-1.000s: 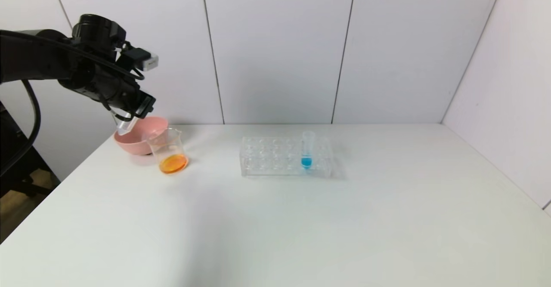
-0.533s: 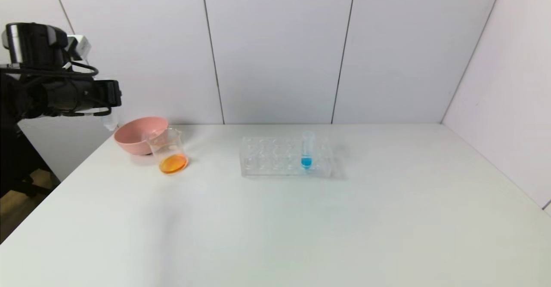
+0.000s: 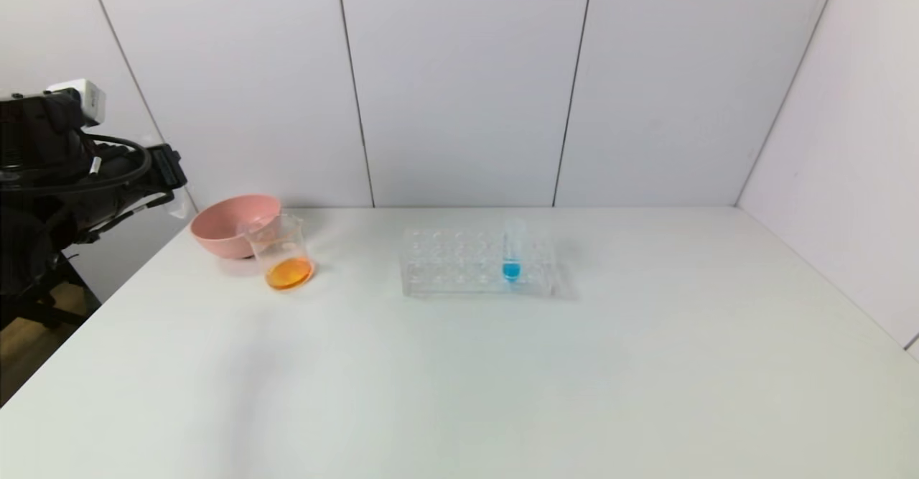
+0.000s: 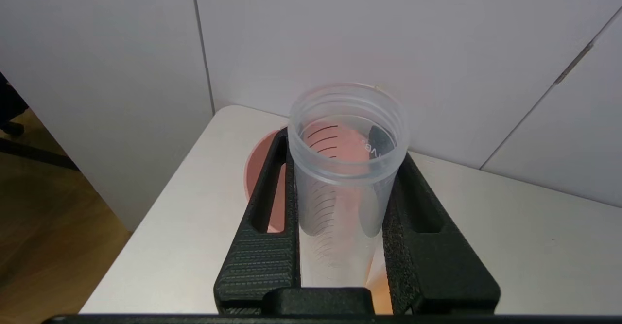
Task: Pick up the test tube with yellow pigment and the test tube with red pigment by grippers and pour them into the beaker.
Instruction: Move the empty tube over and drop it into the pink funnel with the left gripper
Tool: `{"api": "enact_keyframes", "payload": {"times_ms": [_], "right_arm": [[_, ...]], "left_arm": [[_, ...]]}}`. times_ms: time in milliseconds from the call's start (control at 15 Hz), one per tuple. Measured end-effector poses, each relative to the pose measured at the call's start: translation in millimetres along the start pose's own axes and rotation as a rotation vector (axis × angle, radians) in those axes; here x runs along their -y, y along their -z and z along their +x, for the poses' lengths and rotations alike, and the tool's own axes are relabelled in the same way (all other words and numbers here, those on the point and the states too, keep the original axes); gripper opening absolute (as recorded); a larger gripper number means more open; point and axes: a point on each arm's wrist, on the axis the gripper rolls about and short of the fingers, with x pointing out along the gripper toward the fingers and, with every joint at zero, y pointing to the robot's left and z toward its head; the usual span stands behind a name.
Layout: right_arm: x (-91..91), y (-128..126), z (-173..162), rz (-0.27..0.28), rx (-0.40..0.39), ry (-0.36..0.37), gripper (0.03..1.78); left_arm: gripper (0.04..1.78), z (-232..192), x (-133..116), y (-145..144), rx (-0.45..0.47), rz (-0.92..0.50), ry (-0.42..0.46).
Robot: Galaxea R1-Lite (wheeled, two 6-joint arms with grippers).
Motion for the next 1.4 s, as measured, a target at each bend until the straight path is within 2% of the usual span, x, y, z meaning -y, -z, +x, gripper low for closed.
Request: {"api": "enact_keyframes", "payload": {"times_ms": [200, 600, 1067, 1267, 1400], "right_arm": [[0.0, 0, 0, 0.000, 0.000, 0.000, 1.71], [0.0, 0, 0, 0.000, 0.000, 0.000, 1.71], [0.0, 0, 0, 0.000, 0.000, 0.000, 1.71], [0.0, 0, 0, 0.000, 0.000, 0.000, 1.71], [0.0, 0, 0, 0.000, 0.000, 0.000, 1.71]], "left_arm": [[0.48, 33, 0, 11, -0.012, 0.006, -0.005], [0.49, 118, 1, 37, 0.020, 0.056, -0.029], [0.49, 161, -1, 70, -0.013, 0.066, -0.053], [0.58, 163, -1, 74, -0.015, 0.066, -0.053], [0.78, 163, -1, 74, -0.015, 0.066, -0.053]]}}
